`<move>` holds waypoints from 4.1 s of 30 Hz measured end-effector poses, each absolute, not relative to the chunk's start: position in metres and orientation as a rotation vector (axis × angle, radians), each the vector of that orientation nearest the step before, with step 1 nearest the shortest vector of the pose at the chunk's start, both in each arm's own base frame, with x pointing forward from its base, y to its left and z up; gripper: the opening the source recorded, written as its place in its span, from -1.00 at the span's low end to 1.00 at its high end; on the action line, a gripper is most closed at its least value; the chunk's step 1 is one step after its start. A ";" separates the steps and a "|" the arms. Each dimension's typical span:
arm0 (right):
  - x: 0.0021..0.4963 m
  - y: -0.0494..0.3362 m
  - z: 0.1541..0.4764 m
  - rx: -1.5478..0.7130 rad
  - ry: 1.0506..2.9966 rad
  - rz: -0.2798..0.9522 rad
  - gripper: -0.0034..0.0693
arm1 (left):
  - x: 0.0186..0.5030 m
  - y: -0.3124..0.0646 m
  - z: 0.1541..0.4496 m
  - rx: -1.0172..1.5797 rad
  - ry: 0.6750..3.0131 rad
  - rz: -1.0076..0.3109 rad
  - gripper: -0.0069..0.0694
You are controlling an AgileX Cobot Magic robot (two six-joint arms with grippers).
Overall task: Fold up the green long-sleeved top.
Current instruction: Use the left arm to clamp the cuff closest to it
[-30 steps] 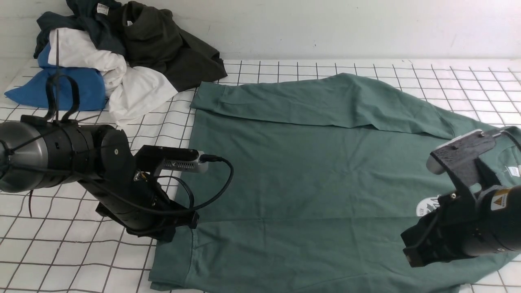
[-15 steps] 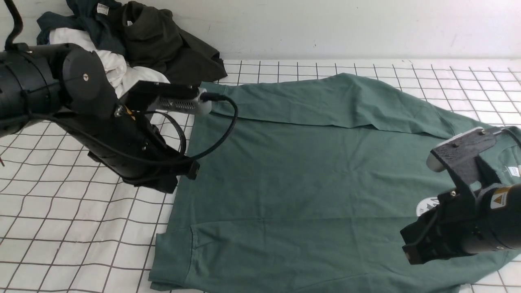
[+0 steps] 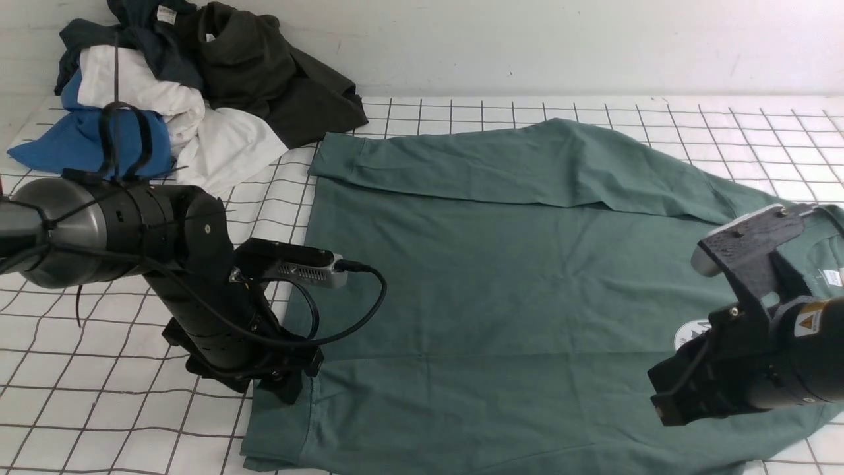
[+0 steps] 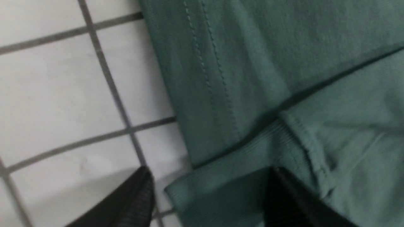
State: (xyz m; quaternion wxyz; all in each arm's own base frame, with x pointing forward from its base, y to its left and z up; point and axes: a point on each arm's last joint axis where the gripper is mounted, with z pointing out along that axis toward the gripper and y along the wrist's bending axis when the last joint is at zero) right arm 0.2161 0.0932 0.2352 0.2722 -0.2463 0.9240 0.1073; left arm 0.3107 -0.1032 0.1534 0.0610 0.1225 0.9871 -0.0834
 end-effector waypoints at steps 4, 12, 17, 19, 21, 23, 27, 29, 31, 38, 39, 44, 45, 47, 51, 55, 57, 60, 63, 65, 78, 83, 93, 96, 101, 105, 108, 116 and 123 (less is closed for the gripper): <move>0.216 0.093 0.235 -0.663 2.487 0.289 -0.94 | 0.311 -0.103 0.153 0.372 2.988 -0.248 0.10; 0.216 0.093 0.235 -0.662 2.485 0.288 -0.94 | 0.308 -0.105 0.163 0.337 2.972 -0.295 -0.67; 0.216 0.093 0.235 -0.662 2.485 0.288 -0.94 | 0.302 -0.103 0.194 0.342 2.885 -0.311 -0.67; 0.216 0.093 0.235 -0.662 2.485 0.288 -0.94 | 0.300 -0.103 0.201 0.345 2.865 -0.312 -0.67; 0.216 0.093 0.235 -0.662 2.485 0.288 -0.94 | 0.301 -0.103 0.200 0.347 2.867 -0.310 -0.67; 0.216 0.093 0.235 -0.662 2.485 0.288 -0.94 | 0.302 -0.103 0.194 0.352 2.886 -0.301 -0.66; 0.216 0.093 0.235 -0.662 2.485 0.288 -0.94 | 0.306 -0.103 0.168 0.369 2.969 -0.272 -0.51; 0.216 0.093 0.235 -0.662 2.485 0.288 -0.94 | 0.307 -0.103 0.158 0.376 3.005 -0.262 -0.35; 0.216 0.093 0.235 -0.662 2.485 0.288 -0.94 | 0.307 -0.103 0.155 0.379 3.021 -0.259 -0.18; 0.216 0.093 0.235 -0.659 2.485 0.291 -0.94 | 0.306 -0.102 0.160 0.388 3.010 -0.255 -0.02; 0.216 0.093 0.235 -0.659 2.485 0.291 -0.94 | 0.305 -0.102 0.162 0.392 3.010 -0.252 -0.05; 0.216 0.093 0.235 -0.659 2.484 0.290 -0.94 | 0.303 -0.099 0.161 0.404 3.038 -0.209 -0.25; 0.216 0.093 0.235 -0.659 2.484 0.290 -0.94 | 0.303 -0.099 0.161 0.402 3.039 -0.208 -0.25; 0.216 0.093 0.235 -0.659 2.484 0.290 -0.94 | 0.303 -0.098 0.161 0.409 3.040 -0.188 -0.26; 0.216 0.093 0.235 -0.659 2.484 0.290 -0.94 | 0.302 -0.097 0.161 0.411 3.056 -0.181 -0.27; 0.217 0.093 0.235 -0.659 2.483 0.290 -0.94 | 0.300 -0.096 0.161 0.452 3.068 -0.166 -0.38; 0.217 0.093 0.236 -0.657 2.481 0.289 -0.94 | 0.299 -0.095 0.164 0.474 3.059 -0.157 -0.43; 0.217 0.093 0.236 -0.657 2.480 0.289 -0.94 | 0.297 -0.094 0.179 0.501 3.003 -0.152 -0.72; 0.217 0.093 0.236 -0.656 2.479 0.289 -0.94 | 0.295 -0.094 0.192 0.496 2.953 -0.158 -0.81; 0.217 0.093 0.236 -0.656 2.479 0.289 -0.94 | 0.295 -0.094 0.197 0.489 2.929 -0.165 -0.83; 0.217 0.094 0.236 -0.641 2.481 0.305 -0.94 | 0.305 -0.102 0.165 0.385 2.990 -0.251 -0.03; 0.217 0.095 0.236 -0.632 2.483 0.315 -0.94 | 0.307 -0.102 0.160 0.382 2.998 -0.251 0.12; 0.217 0.095 0.236 -0.632 2.483 0.315 -0.94 | 0.309 -0.101 0.156 0.330 3.010 -0.253 -0.20; 0.217 0.095 0.236 -0.630 2.483 0.317 -0.94 | 0.313 -0.097 0.159 0.298 3.022 -0.262 -0.14; 0.217 0.095 0.236 -0.621 2.484 0.328 -0.94 | 0.317 -0.089 0.163 0.257 3.029 -0.267 0.07; 0.217 0.095 0.236 -0.618 2.484 0.330 -0.94 | 0.317 -0.087 0.158 0.248 3.067 -0.271 0.10; 0.217 0.095 0.236 -0.618 2.484 0.330 -0.94 | 0.318 -0.089 0.153 0.253 3.079 -0.294 -0.06; 0.217 0.095 0.236 -0.618 2.484 0.332 -0.94 | 0.316 -0.093 0.158 0.305 3.068 -0.372 -0.72; 0.217 0.095 0.236 -0.618 2.484 0.332 -0.94 | 0.306 -0.091 0.198 0.330 2.974 -0.391 -0.72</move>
